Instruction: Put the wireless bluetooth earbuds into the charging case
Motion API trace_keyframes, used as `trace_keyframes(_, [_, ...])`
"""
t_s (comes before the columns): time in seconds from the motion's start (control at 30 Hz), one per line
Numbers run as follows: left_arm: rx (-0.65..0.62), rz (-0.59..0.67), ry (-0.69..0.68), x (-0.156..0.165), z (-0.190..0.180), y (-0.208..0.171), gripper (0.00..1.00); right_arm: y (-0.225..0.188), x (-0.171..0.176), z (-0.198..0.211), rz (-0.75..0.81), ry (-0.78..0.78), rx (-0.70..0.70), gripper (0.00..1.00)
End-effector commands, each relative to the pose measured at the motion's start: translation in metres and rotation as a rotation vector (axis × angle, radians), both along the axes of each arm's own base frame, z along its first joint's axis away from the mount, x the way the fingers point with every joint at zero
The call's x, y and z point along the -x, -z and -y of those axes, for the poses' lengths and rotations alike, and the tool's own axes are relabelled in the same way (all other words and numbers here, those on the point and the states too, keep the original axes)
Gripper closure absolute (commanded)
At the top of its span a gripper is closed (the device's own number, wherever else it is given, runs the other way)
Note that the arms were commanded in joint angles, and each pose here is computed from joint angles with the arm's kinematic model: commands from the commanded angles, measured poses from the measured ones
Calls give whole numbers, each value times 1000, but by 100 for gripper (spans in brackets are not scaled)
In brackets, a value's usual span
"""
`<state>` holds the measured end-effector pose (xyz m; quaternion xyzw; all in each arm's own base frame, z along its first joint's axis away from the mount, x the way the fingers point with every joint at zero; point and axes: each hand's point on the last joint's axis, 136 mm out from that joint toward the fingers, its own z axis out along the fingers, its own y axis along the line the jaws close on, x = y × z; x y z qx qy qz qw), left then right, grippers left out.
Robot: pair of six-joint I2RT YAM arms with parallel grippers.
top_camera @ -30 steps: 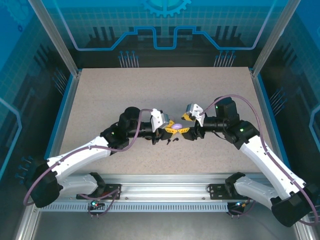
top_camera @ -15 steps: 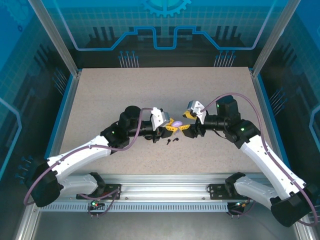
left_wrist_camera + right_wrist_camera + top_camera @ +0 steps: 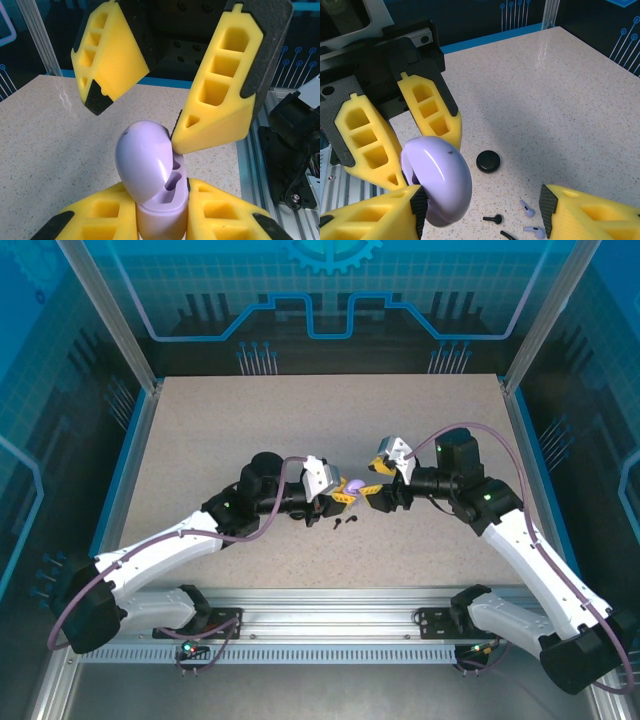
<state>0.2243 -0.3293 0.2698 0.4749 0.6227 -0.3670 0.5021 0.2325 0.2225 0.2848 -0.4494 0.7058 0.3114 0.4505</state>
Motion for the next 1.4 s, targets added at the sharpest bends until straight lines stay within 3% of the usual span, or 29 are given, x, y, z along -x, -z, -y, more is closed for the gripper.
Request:
trace_keyframes(0.0, [-1, 16, 52, 9, 7, -6, 82, -19, -15, 5, 48, 52, -27, 36])
trace_keyframes(0.17, [-1, 18, 47, 8, 7, -6, 81, -21, -10, 5, 45, 27, -36, 36])
trace_keyframes(0.4, [15, 27, 45, 10, 5, -10, 81, -18, 19, 16, 34, -53, -43, 23])
trace_keyframes(0.6, [45, 44, 53, 13, 4, -20, 81, -3, 31, 17, 20, -98, -52, 20])
trace_keyframes(0.93, [75, 52, 73, 20, 3, -32, 81, 6, 37, -5, -68, -243, -89, 36])
trace_keyframes(1.37, [71, 45, 72, 18, 4, -30, 81, 5, 43, -19, -92, -318, -99, 66])
